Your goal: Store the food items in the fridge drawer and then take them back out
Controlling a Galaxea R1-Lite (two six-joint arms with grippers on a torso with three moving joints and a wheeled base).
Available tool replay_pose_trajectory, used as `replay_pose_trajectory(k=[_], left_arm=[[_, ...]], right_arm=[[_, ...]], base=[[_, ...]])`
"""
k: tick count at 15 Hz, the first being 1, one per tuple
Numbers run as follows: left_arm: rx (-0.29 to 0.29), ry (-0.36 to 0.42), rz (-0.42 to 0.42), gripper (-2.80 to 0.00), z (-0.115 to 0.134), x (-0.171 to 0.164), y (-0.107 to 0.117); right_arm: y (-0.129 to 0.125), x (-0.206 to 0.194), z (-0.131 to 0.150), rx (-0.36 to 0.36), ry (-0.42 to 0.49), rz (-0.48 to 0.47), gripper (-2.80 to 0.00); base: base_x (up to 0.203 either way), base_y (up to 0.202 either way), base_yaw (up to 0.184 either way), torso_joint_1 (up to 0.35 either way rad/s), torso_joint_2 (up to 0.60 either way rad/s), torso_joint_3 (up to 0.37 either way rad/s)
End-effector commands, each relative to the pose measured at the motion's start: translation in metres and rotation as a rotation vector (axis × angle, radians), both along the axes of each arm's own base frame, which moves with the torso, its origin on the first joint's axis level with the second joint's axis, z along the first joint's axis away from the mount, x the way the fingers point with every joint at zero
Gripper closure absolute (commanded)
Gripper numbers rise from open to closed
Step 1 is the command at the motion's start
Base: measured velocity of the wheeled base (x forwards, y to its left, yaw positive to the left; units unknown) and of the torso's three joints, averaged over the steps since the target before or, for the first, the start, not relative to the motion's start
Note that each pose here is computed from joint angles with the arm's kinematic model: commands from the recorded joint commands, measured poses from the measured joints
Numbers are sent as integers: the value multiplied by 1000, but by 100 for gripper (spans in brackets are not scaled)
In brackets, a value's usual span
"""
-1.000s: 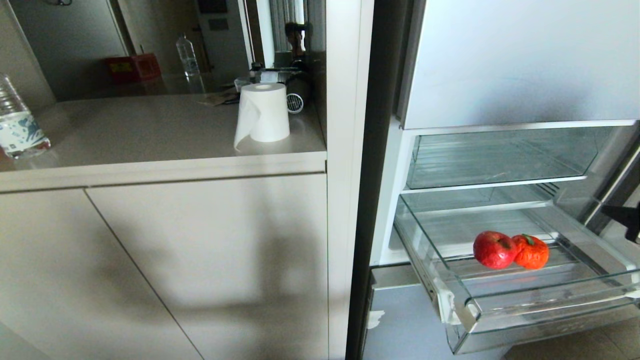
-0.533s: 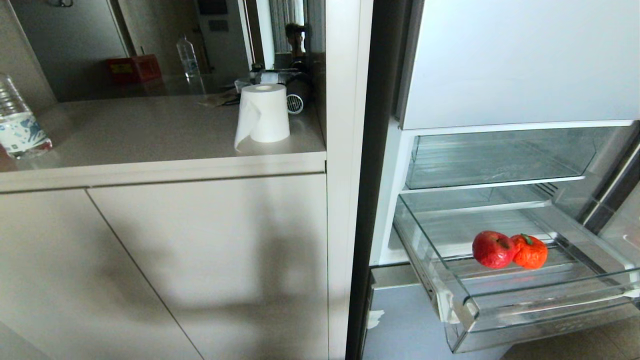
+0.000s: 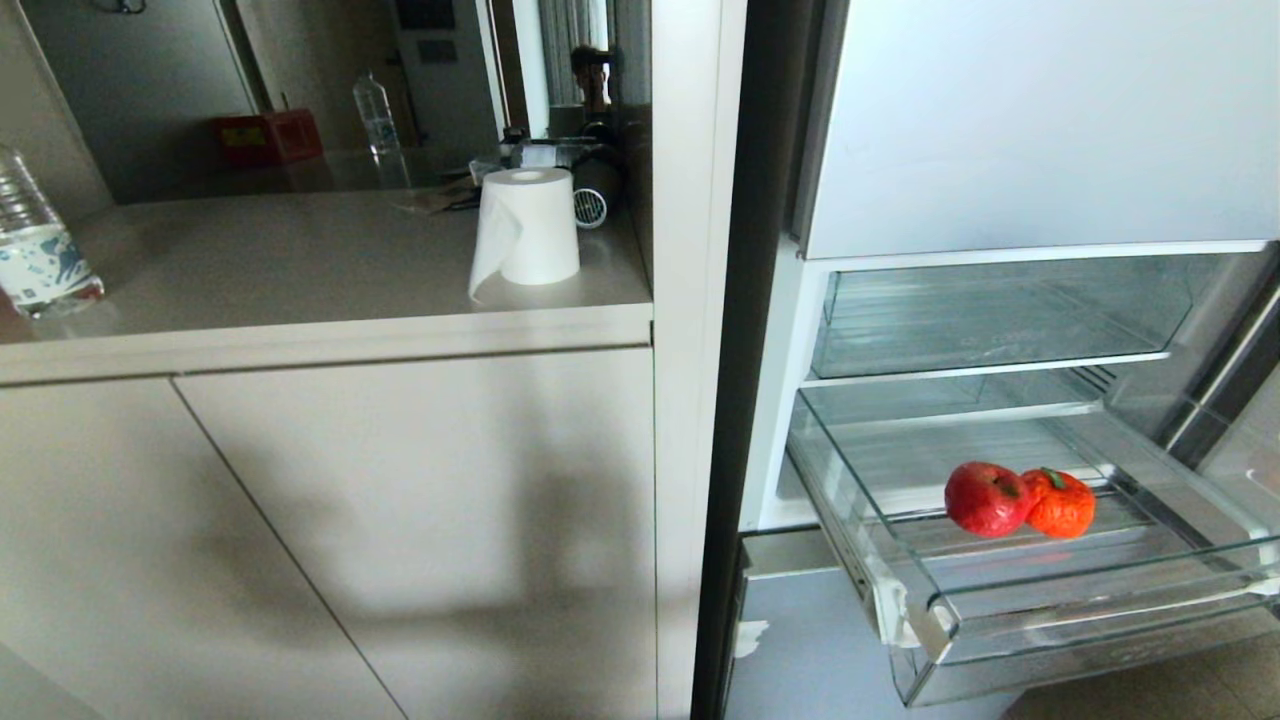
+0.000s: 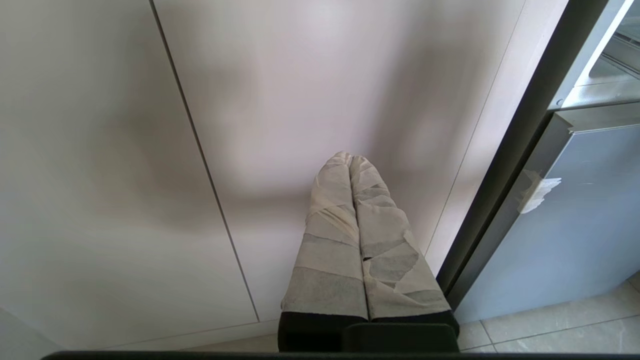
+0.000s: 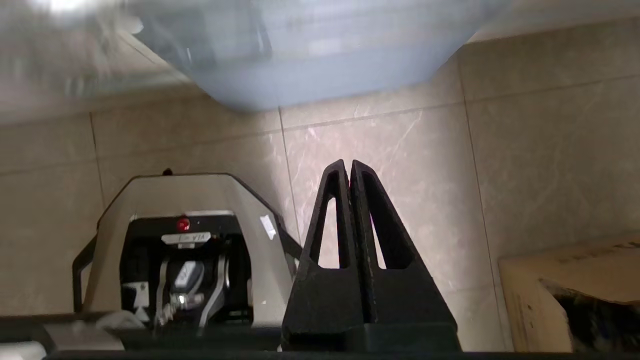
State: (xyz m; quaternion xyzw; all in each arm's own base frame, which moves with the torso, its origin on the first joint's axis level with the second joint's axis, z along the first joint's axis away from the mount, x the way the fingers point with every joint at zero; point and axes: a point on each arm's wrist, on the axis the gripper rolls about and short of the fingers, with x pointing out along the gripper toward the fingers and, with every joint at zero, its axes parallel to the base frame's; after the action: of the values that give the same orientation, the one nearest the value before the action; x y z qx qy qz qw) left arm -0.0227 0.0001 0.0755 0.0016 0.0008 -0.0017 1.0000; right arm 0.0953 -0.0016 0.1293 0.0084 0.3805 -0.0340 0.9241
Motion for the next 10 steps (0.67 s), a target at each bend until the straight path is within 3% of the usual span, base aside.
replay_pose_trajectory(k=[1, 6, 7, 10], left_arm=[[0, 1, 0, 0, 0, 0, 0], [0, 1, 0, 0, 0, 0, 0], [0, 0, 0, 0, 0, 0, 0], [0, 1, 0, 0, 0, 0, 0]], right_arm=[[0, 44, -14, -2, 142, 8, 0], [0, 133, -33, 9, 98, 34, 0], [1, 154, -34, 49, 38, 44, 0], [4, 192, -11, 333, -265, -2, 0]], base=[[0, 0, 0, 0, 0, 0], [0, 0, 0, 0, 0, 0], [0, 0, 0, 0, 0, 0], [0, 0, 0, 0, 0, 0]])
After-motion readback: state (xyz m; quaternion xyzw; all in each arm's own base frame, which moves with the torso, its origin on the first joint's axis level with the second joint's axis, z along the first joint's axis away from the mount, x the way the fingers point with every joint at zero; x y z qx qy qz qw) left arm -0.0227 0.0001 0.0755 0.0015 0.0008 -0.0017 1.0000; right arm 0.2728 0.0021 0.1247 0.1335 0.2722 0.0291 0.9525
